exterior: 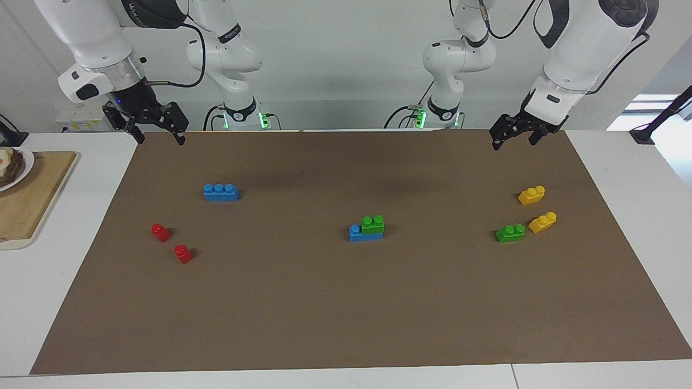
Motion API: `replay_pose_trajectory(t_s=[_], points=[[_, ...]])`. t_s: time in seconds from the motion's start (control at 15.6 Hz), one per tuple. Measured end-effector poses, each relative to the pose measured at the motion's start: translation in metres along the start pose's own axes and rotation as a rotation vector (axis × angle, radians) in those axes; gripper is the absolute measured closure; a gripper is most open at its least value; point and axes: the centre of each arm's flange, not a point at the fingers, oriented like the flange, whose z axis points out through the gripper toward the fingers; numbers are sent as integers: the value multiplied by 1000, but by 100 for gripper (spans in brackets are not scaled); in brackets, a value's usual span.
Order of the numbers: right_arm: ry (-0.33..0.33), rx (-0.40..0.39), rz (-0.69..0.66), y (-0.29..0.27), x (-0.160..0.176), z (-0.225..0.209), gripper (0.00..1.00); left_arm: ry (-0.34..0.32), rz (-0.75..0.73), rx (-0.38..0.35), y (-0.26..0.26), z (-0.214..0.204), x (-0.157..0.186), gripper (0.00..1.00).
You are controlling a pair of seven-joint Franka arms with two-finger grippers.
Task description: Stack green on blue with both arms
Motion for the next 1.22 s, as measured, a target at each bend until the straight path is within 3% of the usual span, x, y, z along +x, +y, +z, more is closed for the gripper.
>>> replay_pose_trajectory(t_s=[0.83,1.22], points=[[0,0,2,1,0,0,0,9,-7,-3,-5,-3,1,0],[0,-5,2,2,0,0,0,26,84,-5,-7,-4,3,0]])
